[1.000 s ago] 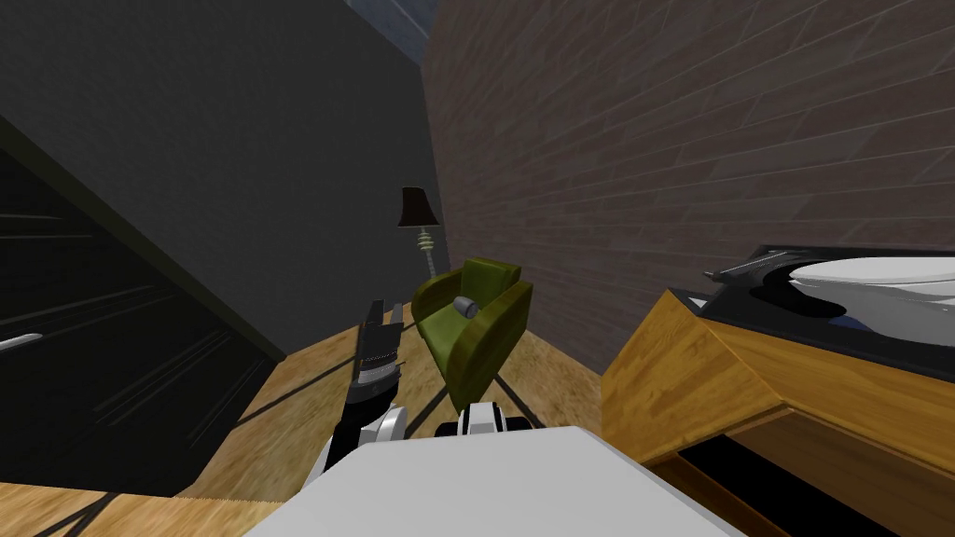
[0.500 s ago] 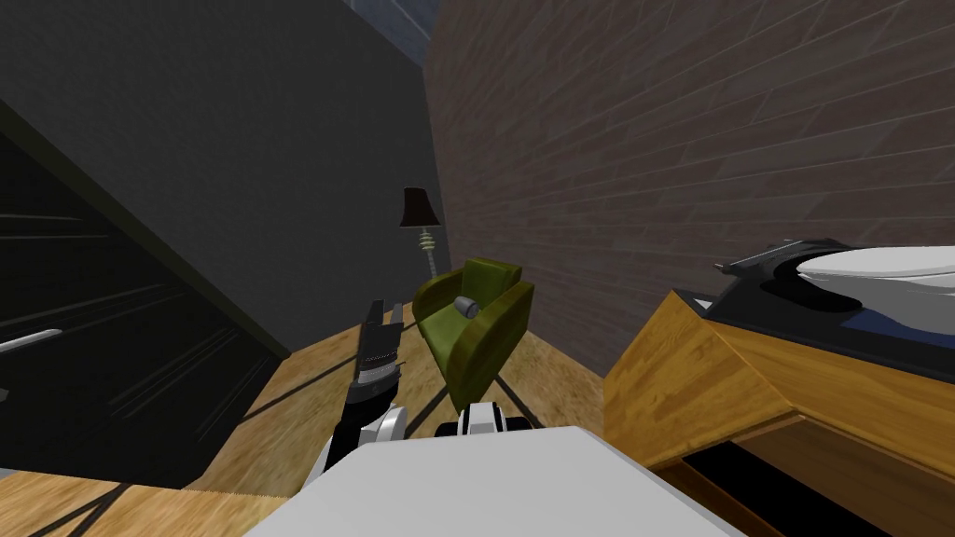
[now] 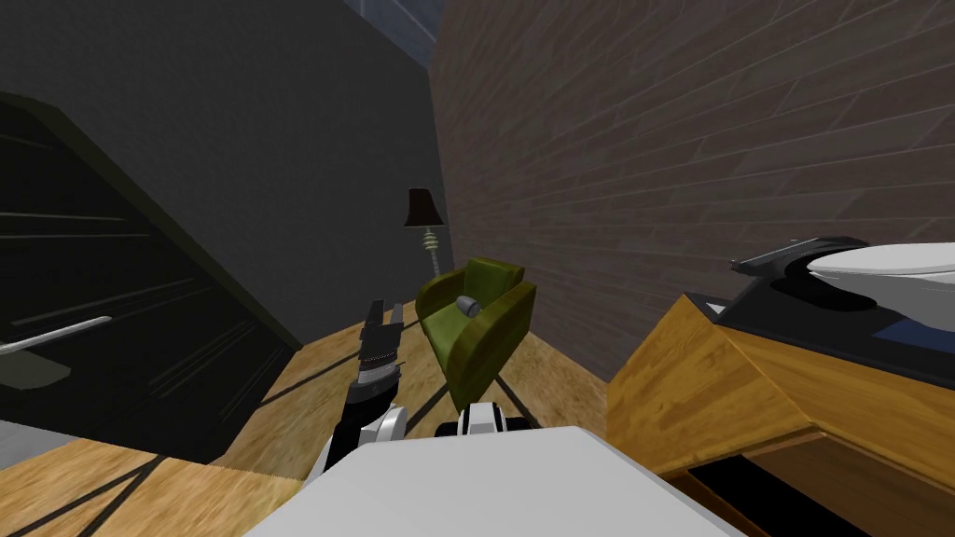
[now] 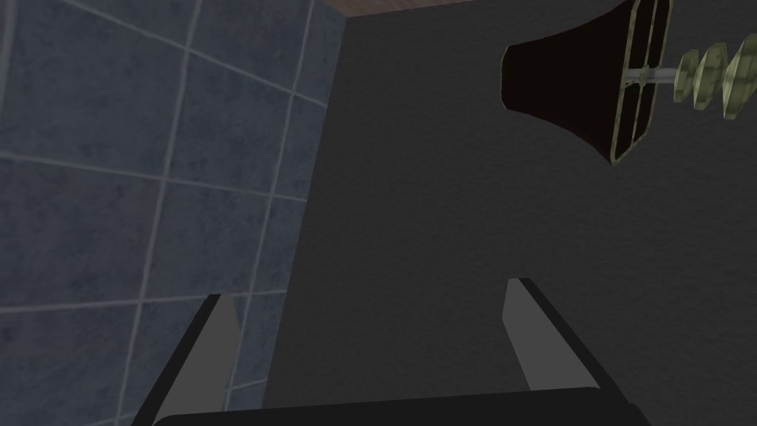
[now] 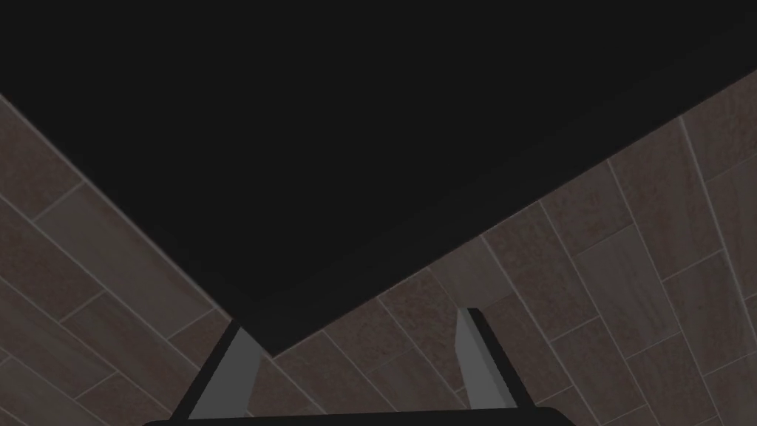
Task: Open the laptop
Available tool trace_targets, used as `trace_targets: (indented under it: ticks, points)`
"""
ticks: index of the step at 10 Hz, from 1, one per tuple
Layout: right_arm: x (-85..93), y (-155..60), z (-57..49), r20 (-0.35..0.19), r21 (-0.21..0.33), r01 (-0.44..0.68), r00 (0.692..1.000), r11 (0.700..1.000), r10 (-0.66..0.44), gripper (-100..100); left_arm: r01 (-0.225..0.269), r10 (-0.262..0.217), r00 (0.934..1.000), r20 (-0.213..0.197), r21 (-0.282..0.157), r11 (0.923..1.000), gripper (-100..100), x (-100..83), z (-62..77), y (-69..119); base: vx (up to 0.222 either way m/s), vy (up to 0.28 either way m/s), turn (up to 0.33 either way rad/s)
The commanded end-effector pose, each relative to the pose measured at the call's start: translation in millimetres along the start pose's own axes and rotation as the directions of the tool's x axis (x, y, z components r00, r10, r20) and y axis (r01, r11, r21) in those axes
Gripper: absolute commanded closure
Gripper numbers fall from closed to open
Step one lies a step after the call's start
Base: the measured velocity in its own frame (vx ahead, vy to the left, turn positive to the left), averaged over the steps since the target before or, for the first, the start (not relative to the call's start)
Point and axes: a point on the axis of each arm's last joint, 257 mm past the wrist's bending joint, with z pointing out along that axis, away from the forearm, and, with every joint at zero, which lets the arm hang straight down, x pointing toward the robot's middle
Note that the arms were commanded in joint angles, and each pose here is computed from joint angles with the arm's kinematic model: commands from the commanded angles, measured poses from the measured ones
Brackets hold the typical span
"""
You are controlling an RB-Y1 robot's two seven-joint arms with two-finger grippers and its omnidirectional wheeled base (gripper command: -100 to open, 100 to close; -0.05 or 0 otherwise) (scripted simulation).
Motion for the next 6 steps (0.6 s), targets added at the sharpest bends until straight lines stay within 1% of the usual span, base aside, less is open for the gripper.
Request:
trace_targets:
  ticks: [1, 2, 3, 4, 6]
  points:
    - [-10.0, -2, 0.0, 0.018, 0.003, 0.002, 1.0, 1.0, -0.002, 100, 0.0, 0.0, 1.0, 0.0, 0.0, 1.0, 0, 0.0, 0.0, 0.0, 0.001, 0.03, -0.072]
    - [-22.7, 1, -1.5, 0.027, -0.034, 0.007, 1.0, 0.999, -0.006, 100, 0.0, 0.0, 1.0, 0.0, 0.0, 1.0, 0, 0.1, 0.1, 0.0, -0.001, 0.005, -0.02]
    - [-22.7, 1, -1.5, 0.027, -0.034, 0.007, 1.0, 0.999, -0.006, 100, 0.0, 0.0, 1.0, 0.0, 0.0, 1.0, 0, 0.1, 0.1, 0.0, 0.0, 0.0, 0.0]
    - [-30.9, 9, -3.7, 0.029, -0.082, 0.011, 1.0, 0.997, -0.008, 100, 0.0, 0.0, 1.0, 0.0, 0.0, 1.0, 0, 0.0, 0.1, 0.0, -0.002, 0.004, -0.011]
    - [-31.9, 8, -3.7, 0.03, -0.081, 0.012, 0.999, 0.997, -0.01, 100, 0.0, 0.0, 1.0, 0.0, 0.0, 1.0, 0, 0.0, 0.1, 0.0, 0.001, -0.002, 0.007]
